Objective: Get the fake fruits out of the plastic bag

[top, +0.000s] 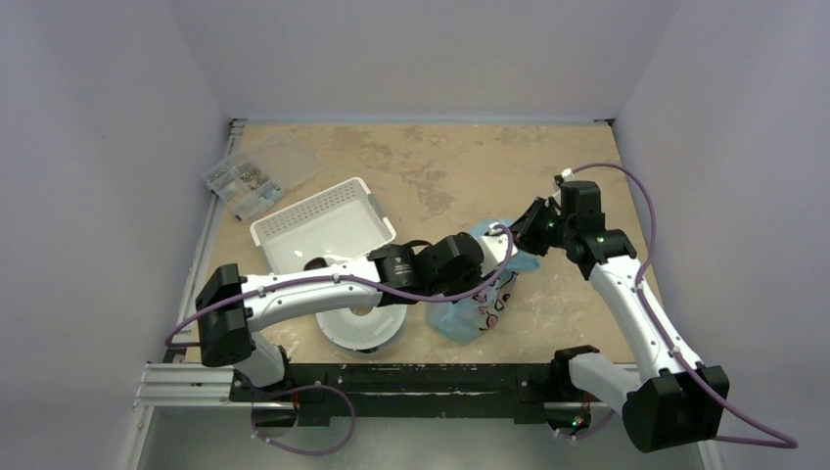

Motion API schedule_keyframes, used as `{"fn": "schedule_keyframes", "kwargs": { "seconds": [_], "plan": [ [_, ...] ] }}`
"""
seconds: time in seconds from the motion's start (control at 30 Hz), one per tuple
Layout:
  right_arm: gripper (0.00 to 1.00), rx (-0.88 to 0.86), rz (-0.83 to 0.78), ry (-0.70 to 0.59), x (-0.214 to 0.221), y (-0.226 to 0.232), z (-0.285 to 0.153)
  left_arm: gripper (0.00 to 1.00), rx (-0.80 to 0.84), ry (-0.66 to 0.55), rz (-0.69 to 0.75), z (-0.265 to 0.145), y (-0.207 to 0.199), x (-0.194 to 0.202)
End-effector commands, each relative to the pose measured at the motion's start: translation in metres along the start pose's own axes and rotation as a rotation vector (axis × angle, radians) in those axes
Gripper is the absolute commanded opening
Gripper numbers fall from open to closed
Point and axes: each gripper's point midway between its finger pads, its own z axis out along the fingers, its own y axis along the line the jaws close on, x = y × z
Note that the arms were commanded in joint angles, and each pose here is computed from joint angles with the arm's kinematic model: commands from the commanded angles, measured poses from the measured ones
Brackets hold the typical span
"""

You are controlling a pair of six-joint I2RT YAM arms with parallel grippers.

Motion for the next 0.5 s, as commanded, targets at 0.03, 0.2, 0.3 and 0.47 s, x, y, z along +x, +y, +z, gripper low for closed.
{"fn": "schedule_keyframes", "kwargs": {
  "seconds": [0.03,0.2,0.3,0.47],
  "plan": [
    [0.00,-0.033,-0.013,-0.049,-0.0103,0.0120,-0.0056,0.34,0.016,0.003,-0.004,0.0044,-0.0065,-0.0078],
    [0.00,-0.045,-0.004,-0.039,-0.0088,0.0144,-0.0054,0.36,0.011,0.025,0.002,0.0087,-0.0066,-0.0035],
    [0.00,-0.038,-0.009,-0.037,-0.0103,0.0138,-0.0037,0.32,0.020,0.033,0.010,0.0095,-0.0081,-0.0031],
    [0.00,-0.032,-0.008,-0.052,-0.0153,0.0147,-0.0021,0.01,-0.007,0.027,0.038,0.0066,-0.0015,-0.0052]
  ]
}}
